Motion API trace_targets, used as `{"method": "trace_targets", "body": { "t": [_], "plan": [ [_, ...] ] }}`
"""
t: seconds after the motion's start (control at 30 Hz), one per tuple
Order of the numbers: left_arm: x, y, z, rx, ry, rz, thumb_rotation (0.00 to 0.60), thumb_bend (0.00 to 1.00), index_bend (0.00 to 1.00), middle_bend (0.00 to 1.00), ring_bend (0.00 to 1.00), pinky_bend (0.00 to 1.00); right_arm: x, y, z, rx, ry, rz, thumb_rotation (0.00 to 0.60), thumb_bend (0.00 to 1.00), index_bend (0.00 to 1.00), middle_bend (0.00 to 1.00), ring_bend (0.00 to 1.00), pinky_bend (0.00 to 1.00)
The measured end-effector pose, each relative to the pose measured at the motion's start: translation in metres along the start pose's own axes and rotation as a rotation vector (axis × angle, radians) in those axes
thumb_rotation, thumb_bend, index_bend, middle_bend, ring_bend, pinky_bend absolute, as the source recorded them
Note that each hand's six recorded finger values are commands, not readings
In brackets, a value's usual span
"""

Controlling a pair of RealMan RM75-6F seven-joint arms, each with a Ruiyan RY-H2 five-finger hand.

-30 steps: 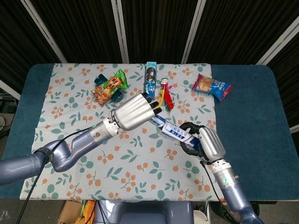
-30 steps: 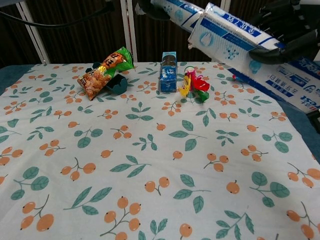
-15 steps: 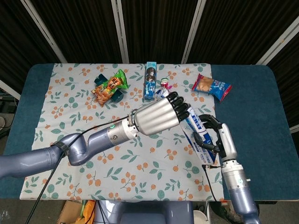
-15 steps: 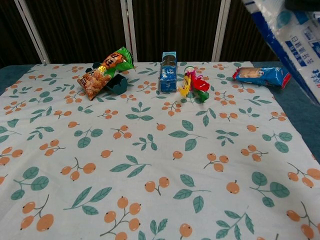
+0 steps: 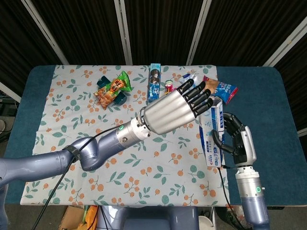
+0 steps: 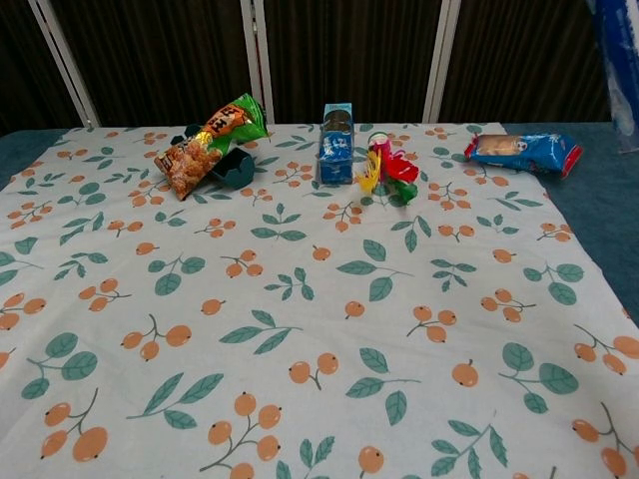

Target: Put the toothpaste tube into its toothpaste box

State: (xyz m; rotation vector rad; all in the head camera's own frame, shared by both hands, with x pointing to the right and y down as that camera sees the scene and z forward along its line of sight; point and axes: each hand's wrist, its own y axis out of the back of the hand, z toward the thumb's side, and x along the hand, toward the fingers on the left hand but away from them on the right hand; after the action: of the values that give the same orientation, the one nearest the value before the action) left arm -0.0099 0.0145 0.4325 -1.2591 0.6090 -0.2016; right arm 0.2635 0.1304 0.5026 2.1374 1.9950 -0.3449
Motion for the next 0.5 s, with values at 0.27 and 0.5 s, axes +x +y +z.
{"method": "trace_targets", "body": {
  "t": [0.27, 0.5],
  "plan": [
    [-0.032, 0.012, -0.041, -0.039, 0.113, -0.007, 0.6, 0.01, 0.29, 0.29, 0.26, 0.36, -0.005, 0.022, -0.002, -0.031, 0.021, -0.068, 0.6, 0.39, 0.5, 0.59, 0.49, 0.4],
    [-0.109, 0.016, -0.084, -0.114, 0.292, -0.036, 0.6, 0.01, 0.3, 0.29, 0.26, 0.36, -0.009, 0.043, 0.007, -0.134, 0.06, -0.137, 0.6, 0.39, 0.5, 0.59, 0.49, 0.4]
  ]
}}
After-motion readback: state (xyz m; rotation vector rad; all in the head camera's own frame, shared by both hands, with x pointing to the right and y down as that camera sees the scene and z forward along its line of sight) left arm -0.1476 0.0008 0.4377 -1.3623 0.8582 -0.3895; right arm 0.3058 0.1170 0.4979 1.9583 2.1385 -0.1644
